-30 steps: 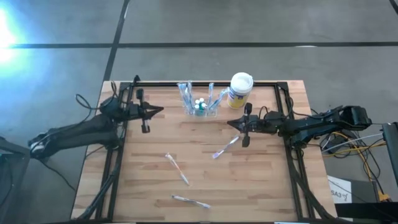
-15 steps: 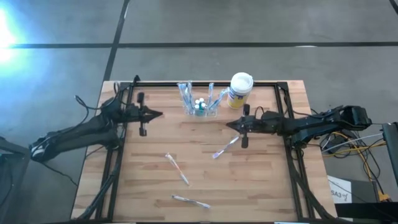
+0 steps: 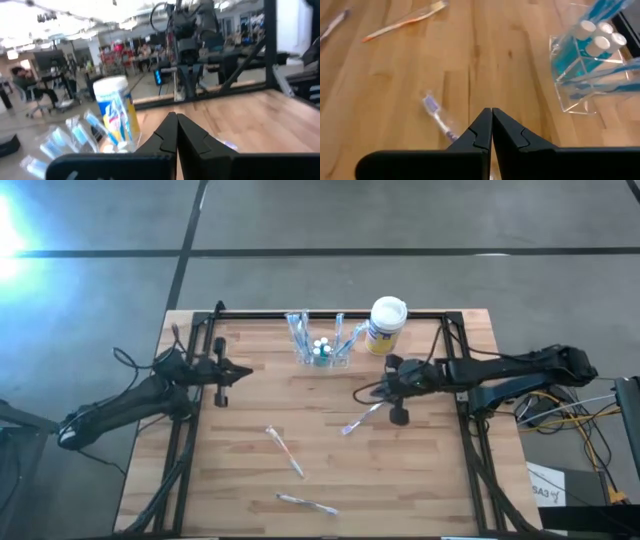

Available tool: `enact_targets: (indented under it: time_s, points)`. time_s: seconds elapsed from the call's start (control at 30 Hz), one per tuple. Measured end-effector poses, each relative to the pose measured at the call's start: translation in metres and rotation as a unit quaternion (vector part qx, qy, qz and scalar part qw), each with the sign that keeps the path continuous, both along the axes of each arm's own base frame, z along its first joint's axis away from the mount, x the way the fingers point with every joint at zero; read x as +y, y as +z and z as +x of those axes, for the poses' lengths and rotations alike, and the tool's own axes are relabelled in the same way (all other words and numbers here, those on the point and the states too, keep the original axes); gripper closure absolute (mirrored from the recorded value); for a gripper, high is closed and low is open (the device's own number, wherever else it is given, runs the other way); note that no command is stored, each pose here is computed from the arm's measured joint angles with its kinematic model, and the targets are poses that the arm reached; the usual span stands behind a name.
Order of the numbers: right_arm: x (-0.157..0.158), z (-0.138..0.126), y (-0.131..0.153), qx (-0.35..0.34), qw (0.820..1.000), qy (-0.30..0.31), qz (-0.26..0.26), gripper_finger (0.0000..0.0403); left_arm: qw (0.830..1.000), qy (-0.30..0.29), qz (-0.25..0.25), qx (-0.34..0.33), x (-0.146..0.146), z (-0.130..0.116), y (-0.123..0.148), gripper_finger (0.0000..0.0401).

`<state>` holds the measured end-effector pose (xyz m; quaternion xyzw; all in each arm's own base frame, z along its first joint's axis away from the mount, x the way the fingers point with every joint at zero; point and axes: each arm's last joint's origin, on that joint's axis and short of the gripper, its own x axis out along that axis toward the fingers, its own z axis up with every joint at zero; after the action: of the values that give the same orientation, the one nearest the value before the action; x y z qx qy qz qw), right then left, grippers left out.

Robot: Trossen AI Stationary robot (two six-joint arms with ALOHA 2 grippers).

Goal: Pick & Place toothbrushing station
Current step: Put the violet toothbrush into the transparent toothbrush holder

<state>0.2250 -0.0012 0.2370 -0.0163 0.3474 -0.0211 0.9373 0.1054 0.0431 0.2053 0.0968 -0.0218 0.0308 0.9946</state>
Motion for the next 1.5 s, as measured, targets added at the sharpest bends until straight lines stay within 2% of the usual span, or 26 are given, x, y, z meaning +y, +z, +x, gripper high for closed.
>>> enact_targets:
  time_s: [0.13,0.3,0.53,0.7,0.9,1.27,1.5]
  points:
    - [0.01,0.001,0.012,0.031,0.999,0.018,0.003,0.0386,1.0,-0.018,-0.006,0.004,-0.001,0.0,-0.003,0.0396]
    - [0.017,0.009,0.013,0.101,0.994,0.032,0.0,0.0336,1.0,-0.019,-0.007,0.002,-0.001,0.0,-0.003,0.0395]
    - [0.029,0.045,-0.011,0.199,0.975,0.091,-0.041,0.0252,1.0,-0.019,-0.009,0.002,-0.001,0.0,-0.003,0.0394]
    - [0.033,0.065,-0.033,0.282,0.951,0.116,-0.057,0.0225,1.0,-0.019,-0.021,0.007,-0.001,0.0,-0.005,0.0394]
    - [0.036,0.084,-0.061,0.33,0.928,0.156,-0.079,0.022,0.999,-0.019,-0.026,0.016,-0.001,0.0,-0.01,0.0394]
    - [0.037,0.103,-0.092,0.368,0.905,0.193,-0.097,0.0246,0.999,-0.019,-0.028,0.02,-0.001,0.0,-0.01,0.0394]
    - [0.03,0.102,-0.1,0.377,0.903,0.185,-0.087,0.0282,0.999,-0.02,-0.028,0.02,-0.001,0.001,-0.011,0.0394]
